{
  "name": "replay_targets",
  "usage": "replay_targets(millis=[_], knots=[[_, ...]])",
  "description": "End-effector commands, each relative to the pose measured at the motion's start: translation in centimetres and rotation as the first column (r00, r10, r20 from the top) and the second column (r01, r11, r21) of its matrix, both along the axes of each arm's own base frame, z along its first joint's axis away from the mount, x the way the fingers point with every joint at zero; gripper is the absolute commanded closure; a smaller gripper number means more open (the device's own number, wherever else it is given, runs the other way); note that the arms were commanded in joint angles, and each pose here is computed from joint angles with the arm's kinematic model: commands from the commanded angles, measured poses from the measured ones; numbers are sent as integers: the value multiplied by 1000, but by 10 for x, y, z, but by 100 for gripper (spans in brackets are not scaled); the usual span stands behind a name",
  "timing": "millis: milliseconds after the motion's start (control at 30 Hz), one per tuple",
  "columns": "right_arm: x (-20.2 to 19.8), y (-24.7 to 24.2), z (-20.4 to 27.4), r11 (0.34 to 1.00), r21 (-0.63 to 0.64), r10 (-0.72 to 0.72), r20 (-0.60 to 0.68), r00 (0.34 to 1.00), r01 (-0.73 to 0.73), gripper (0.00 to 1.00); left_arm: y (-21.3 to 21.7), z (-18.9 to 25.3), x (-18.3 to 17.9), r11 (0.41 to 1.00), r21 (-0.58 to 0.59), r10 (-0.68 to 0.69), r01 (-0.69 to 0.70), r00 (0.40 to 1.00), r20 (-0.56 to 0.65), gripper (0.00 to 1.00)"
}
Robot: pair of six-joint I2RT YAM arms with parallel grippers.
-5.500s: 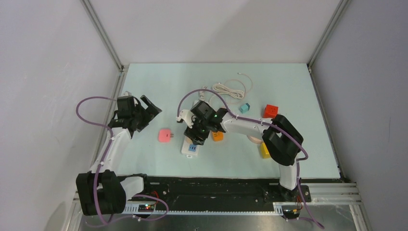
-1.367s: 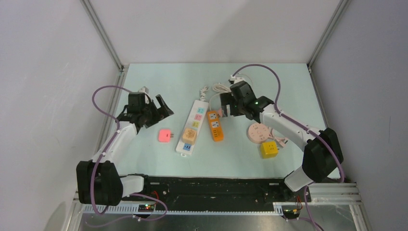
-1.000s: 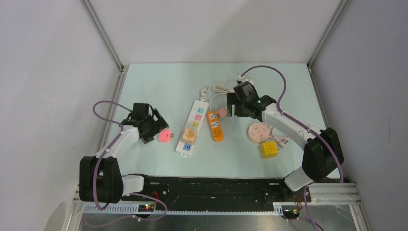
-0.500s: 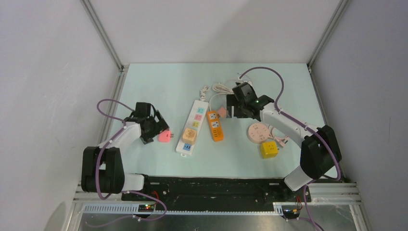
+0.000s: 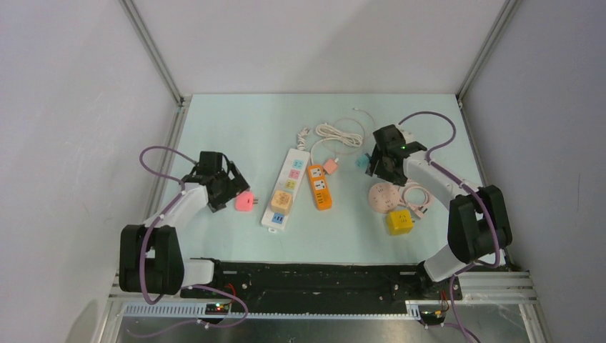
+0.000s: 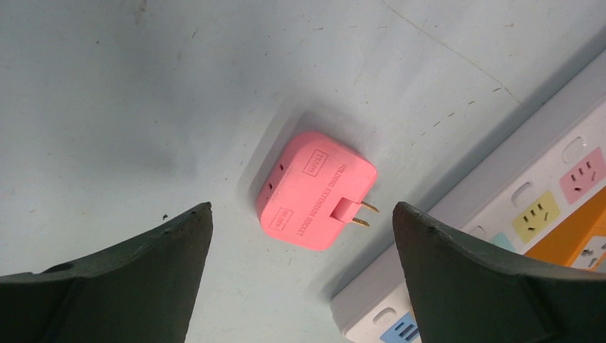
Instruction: Insert the plug
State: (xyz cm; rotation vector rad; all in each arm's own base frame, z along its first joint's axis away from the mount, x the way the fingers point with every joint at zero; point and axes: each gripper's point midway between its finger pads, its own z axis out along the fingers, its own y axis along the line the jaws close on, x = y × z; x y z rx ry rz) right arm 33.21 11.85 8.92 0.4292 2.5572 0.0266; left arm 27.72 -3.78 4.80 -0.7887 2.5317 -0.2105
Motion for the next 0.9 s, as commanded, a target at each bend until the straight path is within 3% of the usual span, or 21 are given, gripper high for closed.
replay_targets(millis=[0,200,467,600,700,867], knots=[[9,-52,14,974,-43,-219,63,974,221,19,2,28,19,1000,8,25,-26,994,104,0],[25,-83,14,951,-139,-262,122,957,278,7,1,38,24,1000,8,13,-14,990,138,0],[58,-91,-6,961,-197,-184,77,980,196,7,0,52,30,1000,10,-6,4,984,176,0],[66,-90,-20,965,-206,-154,48,987,160,14,0,57,32,1000,13,-11,9,982,190,0],[76,-83,-20,974,-211,-75,67,995,87,27,0,60,34,1000,12,-13,11,980,198,0],[87,-82,-19,974,-219,-32,92,995,51,37,-4,62,37,1000,4,-31,31,979,201,0]])
